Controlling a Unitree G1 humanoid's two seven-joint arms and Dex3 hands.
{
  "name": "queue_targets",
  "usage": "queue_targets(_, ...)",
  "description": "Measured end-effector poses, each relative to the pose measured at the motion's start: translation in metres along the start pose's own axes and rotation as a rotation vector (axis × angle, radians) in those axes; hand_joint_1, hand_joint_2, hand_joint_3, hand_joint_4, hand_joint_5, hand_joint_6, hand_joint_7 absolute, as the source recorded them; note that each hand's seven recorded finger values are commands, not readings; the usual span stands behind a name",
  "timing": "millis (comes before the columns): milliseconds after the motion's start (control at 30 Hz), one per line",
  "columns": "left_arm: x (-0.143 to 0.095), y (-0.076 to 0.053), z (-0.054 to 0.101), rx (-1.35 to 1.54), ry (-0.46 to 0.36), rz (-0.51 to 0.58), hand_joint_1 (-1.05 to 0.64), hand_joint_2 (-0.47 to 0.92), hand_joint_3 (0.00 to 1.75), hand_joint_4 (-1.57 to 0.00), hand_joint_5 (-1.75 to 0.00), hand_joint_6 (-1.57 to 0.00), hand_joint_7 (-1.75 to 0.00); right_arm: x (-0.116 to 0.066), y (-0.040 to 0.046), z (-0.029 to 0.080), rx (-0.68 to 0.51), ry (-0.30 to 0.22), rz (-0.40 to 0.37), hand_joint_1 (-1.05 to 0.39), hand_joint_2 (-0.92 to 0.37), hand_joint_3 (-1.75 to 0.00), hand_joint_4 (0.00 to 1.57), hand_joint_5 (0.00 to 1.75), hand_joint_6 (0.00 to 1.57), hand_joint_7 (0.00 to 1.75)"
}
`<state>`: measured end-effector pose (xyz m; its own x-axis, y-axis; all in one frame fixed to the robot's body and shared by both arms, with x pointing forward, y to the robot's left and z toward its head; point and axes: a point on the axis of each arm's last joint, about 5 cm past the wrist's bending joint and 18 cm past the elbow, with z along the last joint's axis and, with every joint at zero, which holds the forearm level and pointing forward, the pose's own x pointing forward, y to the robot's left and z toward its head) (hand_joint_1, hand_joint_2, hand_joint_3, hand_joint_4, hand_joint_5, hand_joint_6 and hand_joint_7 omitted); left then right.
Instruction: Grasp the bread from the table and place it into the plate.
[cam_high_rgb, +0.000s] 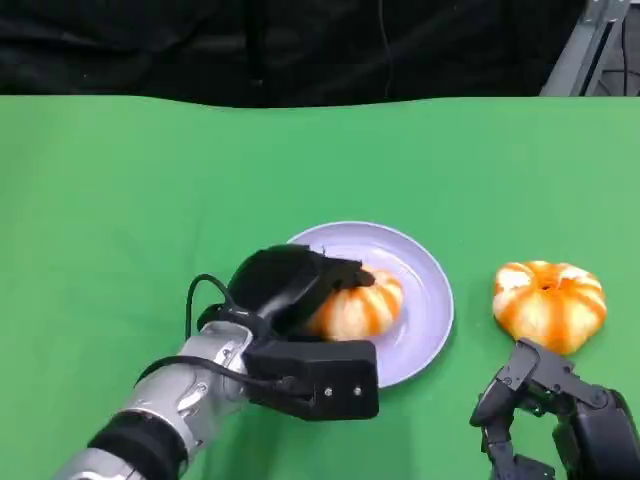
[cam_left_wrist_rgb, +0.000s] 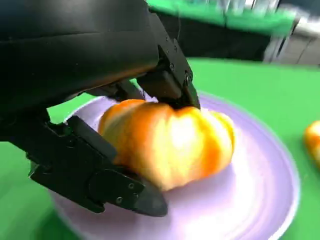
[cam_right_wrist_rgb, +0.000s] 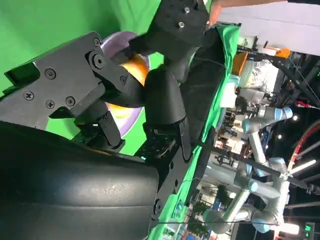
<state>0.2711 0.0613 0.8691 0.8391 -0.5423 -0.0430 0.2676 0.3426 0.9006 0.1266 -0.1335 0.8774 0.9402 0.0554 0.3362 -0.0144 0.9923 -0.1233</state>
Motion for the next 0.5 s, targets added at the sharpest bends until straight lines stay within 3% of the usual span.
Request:
queue_targets(67, 0.0007, 0.0024, 0.0002, 0.017, 0.009, -0.013, -1.02, 0.92, 0.57, -0.03, 0.0, -0.19, 0.0, 0.0001, -0.0001, 0.0, 0.002, 0.0, -0.001, -0.18, -0.55, -1.13, 0.82, 1.75, 0.74, 1.57)
queue_targets(133, 0.001, 0.0026, 0.0006, 0.054, 0.036, -0.061, -1.04, 0.92, 0.62, -0.01, 0.0, -0.12, 0.0, 0.001, -0.0002, 0.0002, 0.007, -0.004, 0.0, -0.18, -0.54, -1.13, 0.82, 1.75, 0.74, 1.57)
queue_targets(233, 0.0016, 0.0037, 0.002, 0.089, 0.061, -0.109, -1.05, 0.92, 0.64, 0.0, 0.0, -0.09, 0.0, 0.0011, -0.0006, 0.0001, 0.012, -0.004, -0.001, -0.18, -0.54, -1.14, 0.82, 1.75, 0.74, 1.56)
queue_targets(500, 0.0027, 0.0076, 0.0045, 0.102, 0.061, -0.103, -1.05, 0.92, 0.65, 0.0, 0.0, -0.09, 0.0, 0.0011, -0.0008, 0.0001, 0.016, -0.004, -0.003, -0.18, -0.53, -1.14, 0.82, 1.75, 0.75, 1.56)
